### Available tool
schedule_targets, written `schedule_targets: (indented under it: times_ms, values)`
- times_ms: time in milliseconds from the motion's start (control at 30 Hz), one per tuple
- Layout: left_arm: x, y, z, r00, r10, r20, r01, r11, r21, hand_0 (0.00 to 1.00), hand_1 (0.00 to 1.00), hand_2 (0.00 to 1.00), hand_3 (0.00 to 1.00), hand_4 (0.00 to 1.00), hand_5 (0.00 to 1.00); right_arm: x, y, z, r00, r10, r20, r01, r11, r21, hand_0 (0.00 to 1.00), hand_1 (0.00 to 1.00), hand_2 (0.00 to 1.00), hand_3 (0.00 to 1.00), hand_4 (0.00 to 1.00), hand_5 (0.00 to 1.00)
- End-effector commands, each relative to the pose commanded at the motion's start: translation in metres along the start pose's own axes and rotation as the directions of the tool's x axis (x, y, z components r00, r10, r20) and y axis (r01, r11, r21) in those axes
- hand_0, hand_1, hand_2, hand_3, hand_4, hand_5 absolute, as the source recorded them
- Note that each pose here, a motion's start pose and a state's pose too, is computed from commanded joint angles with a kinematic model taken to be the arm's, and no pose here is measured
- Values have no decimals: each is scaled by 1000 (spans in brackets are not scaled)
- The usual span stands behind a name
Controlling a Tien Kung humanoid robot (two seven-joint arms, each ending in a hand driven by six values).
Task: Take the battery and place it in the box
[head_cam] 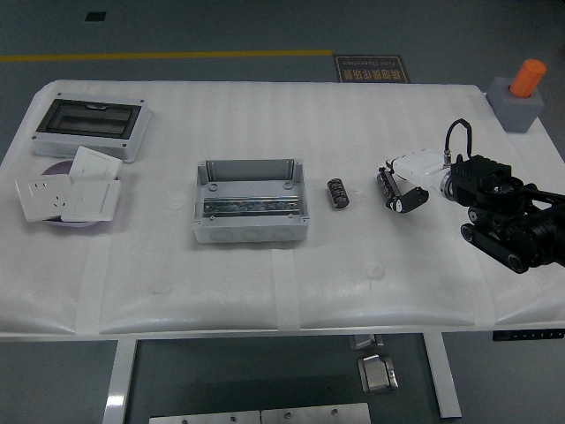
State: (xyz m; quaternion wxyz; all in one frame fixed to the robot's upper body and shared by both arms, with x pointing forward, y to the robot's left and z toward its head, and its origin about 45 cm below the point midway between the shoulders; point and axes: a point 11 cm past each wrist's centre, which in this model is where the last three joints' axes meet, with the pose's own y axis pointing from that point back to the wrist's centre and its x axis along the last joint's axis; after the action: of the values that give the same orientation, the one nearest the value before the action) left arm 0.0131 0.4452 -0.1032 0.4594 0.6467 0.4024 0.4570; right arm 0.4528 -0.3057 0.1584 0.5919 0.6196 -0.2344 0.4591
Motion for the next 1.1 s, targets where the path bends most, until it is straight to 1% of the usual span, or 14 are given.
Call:
schedule_targets:
  times_ms: [33,67,167,233,267,433,467,600,667,767,833,867,933,1100]
  values:
    - [0,0,0,1000,-1,0,1,1000,-2,601,627,402,478,520,322,-1,0,0,1000,-2,-1,2,1000,1,741,690,801,849,641,362]
    - [-1,0,1,1000,-2,0,2,1000,-3,601,627,401,478,523,340,-2,0,0,1000,-3,-2,3,1000,2,739,682,793,824,617,351]
    - [-2,0,2,1000,-3,-1,3,1000,-8,601,627,401,478,523,340,-2,0,-1,1000,0,-2,0,1000,7,739,682,793,824,617,351]
    - [-2,0,3,1000,-4,-2,4,1000,-12,601,627,401,478,523,340,-2,0,-2,1000,7,-2,-7,1000,12,739,682,793,824,617,351]
    - [-2,0,3,1000,-4,-3,4,1000,-14,601,627,399,478,515,372,-1,0,-2,1000,10,-2,-10,1000,16,737,677,787,811,592,330]
    - [-3,0,4,1000,-2,-6,2,1000,-19,601,627,399,478,515,372,2,1,-6,1000,29,2,-29,999,28,737,677,787,811,592,330]
    - [-3,0,4,1000,-1,-7,1,1000,-19,601,627,398,478,511,390,3,1,-7,999,33,4,-34,999,31,732,676,781,796,586,329]
    - [-3,0,4,1000,0,-11,0,1000,-21,601,627,398,478,511,390,4,5,-11,997,75,25,-76,996,44,732,676,781,796,586,329]
    - [-4,-1,4,1000,0,-13,0,1000,-20,600,627,397,479,512,406,15,9,-12,990,130,51,-132,990,44,722,672,779,791,584,327]
    - [-5,-1,2,1000,0,-17,0,1000,-15,600,627,397,479,512,406,35,15,-17,975,203,89,-208,977,52,722,672,779,791,584,327]
    - [-4,-1,0,1000,1,-20,-1,1000,-10,600,627,397,479,512,406,48,18,-25,962,246,119,-255,965,66,722,672,779,791,584,327]
    - [-4,-1,0,1000,2,-22,-2,1000,-8,601,627,397,478,510,424,53,20,-29,955,263,133,-275,959,74,719,671,777,791,584,326]
    - [-4,-1,-2,1000,2,-23,-2,1000,-3,601,627,397,478,510,424,64,23,-43,939,299,171,-318,943,97,719,671,777,791,584,326]
    - [-3,-1,-4,1000,3,-29,-3,1000,4,601,625,399,479,507,430,88,33,-87,880,360,310,-423,891,166,717,671,780,795,586,325]
